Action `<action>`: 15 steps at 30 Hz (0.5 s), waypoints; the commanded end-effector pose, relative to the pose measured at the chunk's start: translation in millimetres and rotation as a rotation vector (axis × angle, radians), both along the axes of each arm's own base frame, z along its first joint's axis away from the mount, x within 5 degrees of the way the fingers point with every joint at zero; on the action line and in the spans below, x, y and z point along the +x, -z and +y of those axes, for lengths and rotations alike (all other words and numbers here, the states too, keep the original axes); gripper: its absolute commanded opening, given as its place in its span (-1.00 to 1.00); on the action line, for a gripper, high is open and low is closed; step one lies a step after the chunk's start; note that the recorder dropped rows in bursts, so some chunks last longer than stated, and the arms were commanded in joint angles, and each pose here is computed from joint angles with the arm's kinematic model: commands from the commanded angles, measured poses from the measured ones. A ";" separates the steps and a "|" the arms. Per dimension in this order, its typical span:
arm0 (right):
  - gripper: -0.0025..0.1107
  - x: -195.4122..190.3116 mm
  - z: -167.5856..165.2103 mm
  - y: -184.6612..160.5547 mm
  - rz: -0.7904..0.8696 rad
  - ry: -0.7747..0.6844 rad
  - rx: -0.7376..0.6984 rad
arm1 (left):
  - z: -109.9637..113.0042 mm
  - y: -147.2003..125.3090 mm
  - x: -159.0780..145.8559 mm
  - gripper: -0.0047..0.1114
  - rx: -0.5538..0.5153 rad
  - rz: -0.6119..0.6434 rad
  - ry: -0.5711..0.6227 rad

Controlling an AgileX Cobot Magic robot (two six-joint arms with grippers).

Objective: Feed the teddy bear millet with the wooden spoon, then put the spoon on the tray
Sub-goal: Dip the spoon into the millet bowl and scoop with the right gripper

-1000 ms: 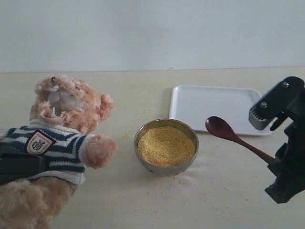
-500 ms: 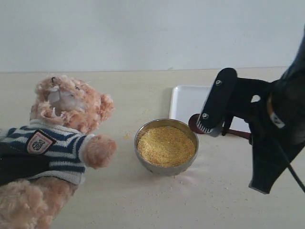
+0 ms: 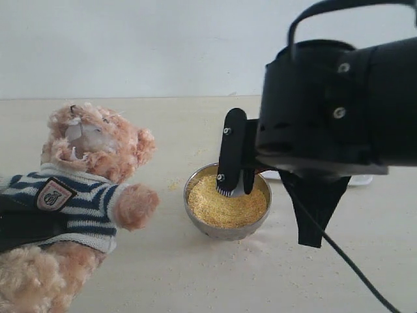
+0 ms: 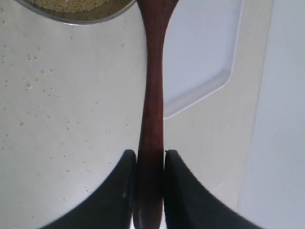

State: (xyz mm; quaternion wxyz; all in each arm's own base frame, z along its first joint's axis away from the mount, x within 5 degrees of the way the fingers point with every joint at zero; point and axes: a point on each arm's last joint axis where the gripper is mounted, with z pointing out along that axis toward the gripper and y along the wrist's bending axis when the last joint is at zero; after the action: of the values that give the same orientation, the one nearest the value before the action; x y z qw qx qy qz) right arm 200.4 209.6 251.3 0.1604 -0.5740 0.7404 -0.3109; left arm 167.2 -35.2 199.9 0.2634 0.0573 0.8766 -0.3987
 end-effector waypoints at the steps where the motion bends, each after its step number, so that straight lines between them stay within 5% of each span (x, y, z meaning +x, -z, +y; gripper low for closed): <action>1: -0.96 0.9 9.0 7.2 -0.014 -0.029 -0.087 | -0.9 -1.0 0.1 -0.83 -0.024 -0.004 -0.004; 15: -0.96 5.2 23.9 32.6 -0.031 -0.099 -0.227 | -0.9 -1.0 0.1 -0.83 -0.024 -0.004 -0.004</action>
State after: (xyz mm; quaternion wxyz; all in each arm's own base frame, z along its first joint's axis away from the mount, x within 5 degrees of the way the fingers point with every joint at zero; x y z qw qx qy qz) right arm 204.0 231.4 218.5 0.1198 -0.6155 0.6796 -0.3808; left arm 167.2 -35.2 199.9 0.2634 0.0573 0.8766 -0.3987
